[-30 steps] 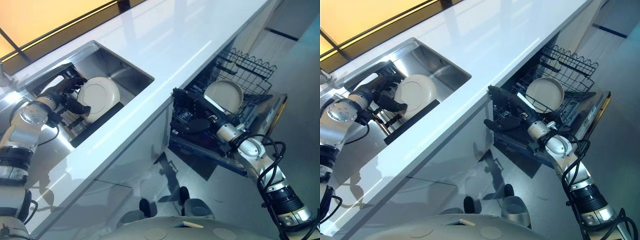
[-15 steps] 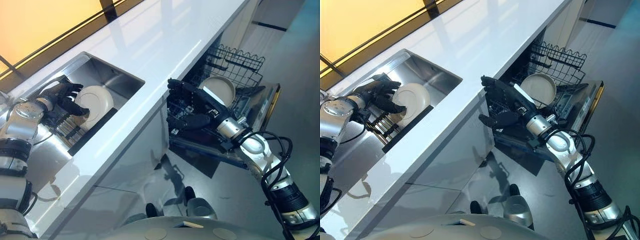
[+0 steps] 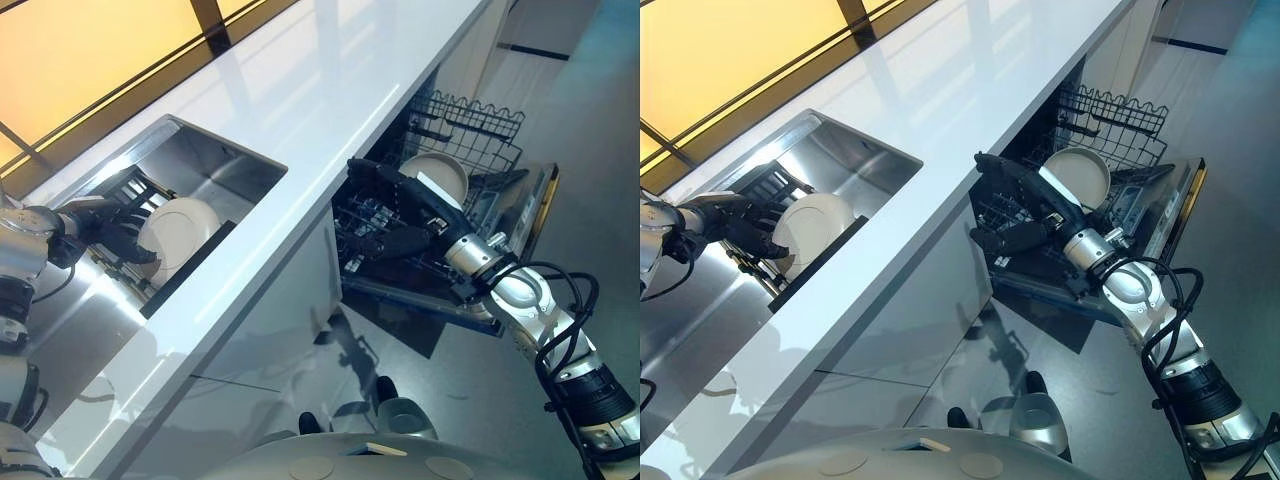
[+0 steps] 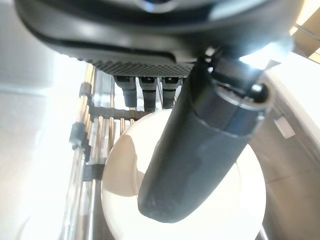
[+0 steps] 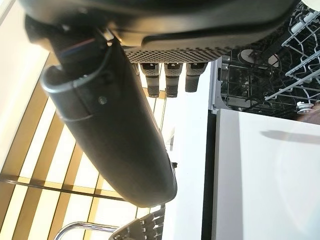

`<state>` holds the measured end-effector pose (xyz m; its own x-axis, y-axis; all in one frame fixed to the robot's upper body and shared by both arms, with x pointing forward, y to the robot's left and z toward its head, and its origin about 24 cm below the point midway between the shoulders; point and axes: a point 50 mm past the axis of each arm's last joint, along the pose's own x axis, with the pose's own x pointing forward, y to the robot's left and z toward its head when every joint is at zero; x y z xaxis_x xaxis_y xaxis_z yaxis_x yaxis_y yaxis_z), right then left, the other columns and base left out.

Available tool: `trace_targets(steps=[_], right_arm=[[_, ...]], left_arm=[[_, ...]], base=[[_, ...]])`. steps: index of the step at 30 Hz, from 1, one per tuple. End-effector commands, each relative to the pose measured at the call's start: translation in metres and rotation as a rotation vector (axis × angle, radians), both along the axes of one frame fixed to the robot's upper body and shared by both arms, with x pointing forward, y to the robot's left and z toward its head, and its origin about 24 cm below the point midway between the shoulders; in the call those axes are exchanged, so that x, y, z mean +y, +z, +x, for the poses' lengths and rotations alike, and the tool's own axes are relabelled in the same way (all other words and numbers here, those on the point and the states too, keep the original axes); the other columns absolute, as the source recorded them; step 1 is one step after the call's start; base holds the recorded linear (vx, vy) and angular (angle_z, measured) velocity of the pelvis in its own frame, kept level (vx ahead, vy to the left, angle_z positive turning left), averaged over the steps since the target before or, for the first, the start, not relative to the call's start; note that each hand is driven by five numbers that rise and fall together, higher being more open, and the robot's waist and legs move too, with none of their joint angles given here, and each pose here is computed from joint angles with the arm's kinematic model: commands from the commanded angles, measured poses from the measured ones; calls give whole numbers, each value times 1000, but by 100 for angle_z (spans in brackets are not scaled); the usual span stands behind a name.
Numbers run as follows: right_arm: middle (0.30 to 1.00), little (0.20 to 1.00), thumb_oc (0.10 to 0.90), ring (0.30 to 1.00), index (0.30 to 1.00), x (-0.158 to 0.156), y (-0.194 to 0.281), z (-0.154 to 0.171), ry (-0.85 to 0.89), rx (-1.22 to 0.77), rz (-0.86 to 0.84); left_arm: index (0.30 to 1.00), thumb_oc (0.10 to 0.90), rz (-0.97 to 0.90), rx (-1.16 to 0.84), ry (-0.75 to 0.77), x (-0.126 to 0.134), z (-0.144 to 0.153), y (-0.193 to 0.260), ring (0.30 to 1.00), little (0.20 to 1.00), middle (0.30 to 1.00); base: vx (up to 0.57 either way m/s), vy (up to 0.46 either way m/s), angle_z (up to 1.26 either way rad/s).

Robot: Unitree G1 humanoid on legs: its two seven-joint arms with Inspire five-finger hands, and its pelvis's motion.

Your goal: Pick up plates and place into dishwasher.

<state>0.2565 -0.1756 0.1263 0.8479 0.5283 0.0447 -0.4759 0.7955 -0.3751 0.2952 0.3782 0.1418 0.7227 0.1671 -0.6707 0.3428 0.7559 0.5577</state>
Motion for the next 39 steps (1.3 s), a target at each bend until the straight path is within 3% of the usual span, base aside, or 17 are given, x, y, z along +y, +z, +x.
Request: trace_targets(steps=[1, 2, 3, 13, 20, 25, 31, 33, 34, 35, 36, 38, 39], right_arm=[[900, 900, 800, 900, 900, 8, 64, -6, 67, -324, 91], [900, 900, 800, 900, 900, 9, 64, -5, 67, -324, 89], [900, 900, 800, 900, 900, 9, 64, -5, 67, -324, 90], [900, 900, 800, 900, 900, 10, 61, -2, 38, -342, 90], [900, 900, 800, 900, 900, 11, 60, 2, 35, -361, 85], [900, 900, 800, 900, 900, 8, 63, 2, 16, -382, 80], [900, 900, 800, 900, 900, 0, 68, 2, -18, -386, 79], [900, 900, 800, 900, 900, -3, 70, 2, -34, -387, 82], [900, 900, 800, 900, 900, -4, 71, 3, -43, -386, 85], [900, 900, 800, 900, 900, -5, 73, 3, -52, -388, 86], [900, 900, 800, 900, 900, -5, 75, 3, -58, -391, 86], [900, 900, 800, 900, 900, -7, 77, 3, -70, -394, 88], [900, 900, 800, 900, 900, -7, 77, 3, -71, -394, 90]], left_arm=[[401, 218, -337, 226, -443, -87, 7, -37, 401, 318, 401], [312, 114, -359, 220, -469, -93, 8, -35, 312, 214, 312], [300, 100, -366, 217, -473, -94, 8, -35, 300, 200, 300], [300, 100, -665, -31, -575, -136, 14, -17, 300, 200, 300], [300, 100, -759, -93, -601, -145, 19, -14, 300, 200, 300], [314, 116, -626, -182, -525, -129, 24, -12, 314, 216, 314], [300, 100, -284, -329, -421, -91, 27, 10, 300, 200, 300], [406, 224, -12, -402, -401, -75, 27, 27, 406, 324, 406], [408, 226, 144, -446, -380, -65, 27, 39, 408, 326, 408], [582, 429, 326, -487, -396, -57, 25, 54, 582, 529, 582], [900, 800, 454, -516, -407, -52, 25, 68, 900, 900, 900], [900, 800, 639, -562, -441, -47, 21, 106, 900, 900, 900], [900, 800, 647, -566, -446, -48, 20, 110, 900, 900, 900]], base=[[0, 0, 0], [0, 0, 0], [0, 0, 0], [-24, -14, 5], [0, 0, 0], [0, 0, 0], [0, 0, 0], [0, 0, 0], [0, 0, 0], [0, 0, 0], [0, 0, 0], [0, 0, 0], [0, 0, 0]])
